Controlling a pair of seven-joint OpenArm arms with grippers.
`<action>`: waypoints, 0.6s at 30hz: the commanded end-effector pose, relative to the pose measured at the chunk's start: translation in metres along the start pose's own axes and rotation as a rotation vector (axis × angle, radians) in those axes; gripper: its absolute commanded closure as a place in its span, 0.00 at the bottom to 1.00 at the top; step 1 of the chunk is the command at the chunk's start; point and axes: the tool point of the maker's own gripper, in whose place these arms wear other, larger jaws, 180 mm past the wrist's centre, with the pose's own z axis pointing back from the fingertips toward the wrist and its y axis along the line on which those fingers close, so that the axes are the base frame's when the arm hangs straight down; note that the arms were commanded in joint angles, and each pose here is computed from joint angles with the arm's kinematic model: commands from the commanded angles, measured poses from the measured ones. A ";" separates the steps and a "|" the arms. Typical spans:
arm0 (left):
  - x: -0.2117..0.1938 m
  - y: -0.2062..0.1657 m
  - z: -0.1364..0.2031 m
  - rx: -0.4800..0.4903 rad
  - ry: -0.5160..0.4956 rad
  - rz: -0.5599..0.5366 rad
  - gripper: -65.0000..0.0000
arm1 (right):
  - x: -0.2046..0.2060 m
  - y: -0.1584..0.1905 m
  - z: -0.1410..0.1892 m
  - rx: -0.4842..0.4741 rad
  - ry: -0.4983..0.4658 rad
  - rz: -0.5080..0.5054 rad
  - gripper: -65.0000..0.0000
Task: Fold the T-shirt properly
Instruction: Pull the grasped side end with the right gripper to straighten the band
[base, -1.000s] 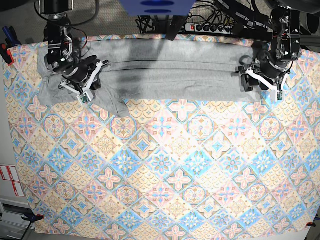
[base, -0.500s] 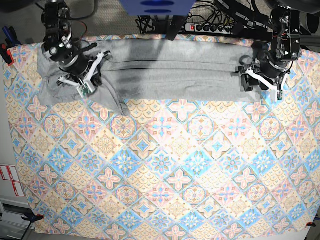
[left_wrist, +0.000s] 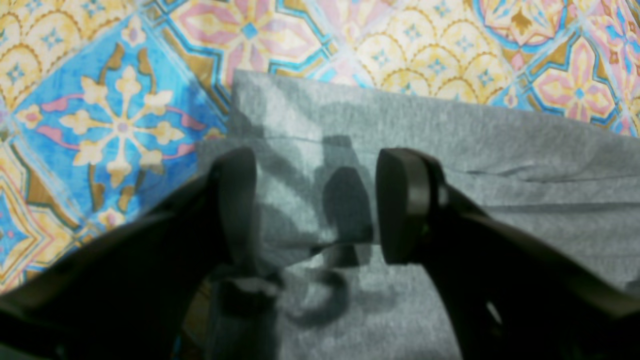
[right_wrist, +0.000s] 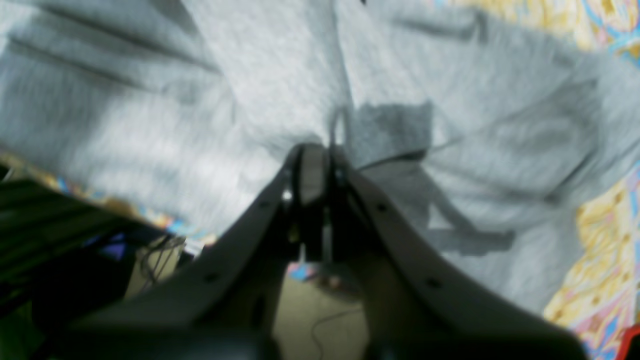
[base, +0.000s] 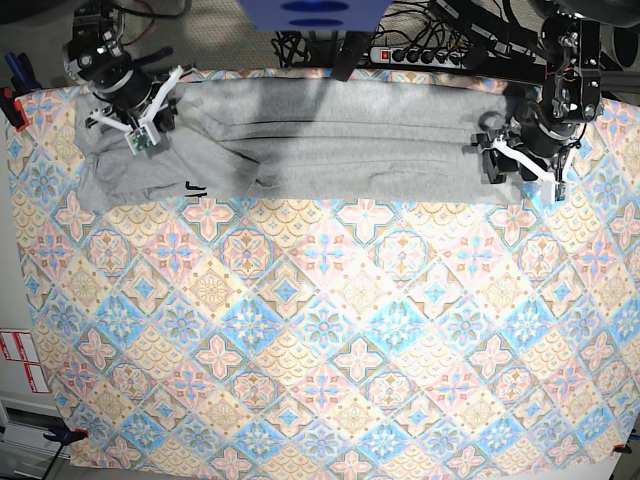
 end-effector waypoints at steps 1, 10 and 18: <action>0.013 0.002 0.003 -0.001 -0.037 -0.010 0.40 | 0.004 -0.002 0.005 -0.004 -0.020 0.009 1.00; 0.014 0.001 0.003 -0.003 -0.040 -0.010 0.40 | -0.006 0.002 0.006 0.003 0.003 -0.001 0.96; 0.018 0.009 0.006 0.015 -0.053 -0.003 0.40 | -0.006 -0.016 0.011 -0.050 0.000 -0.018 0.75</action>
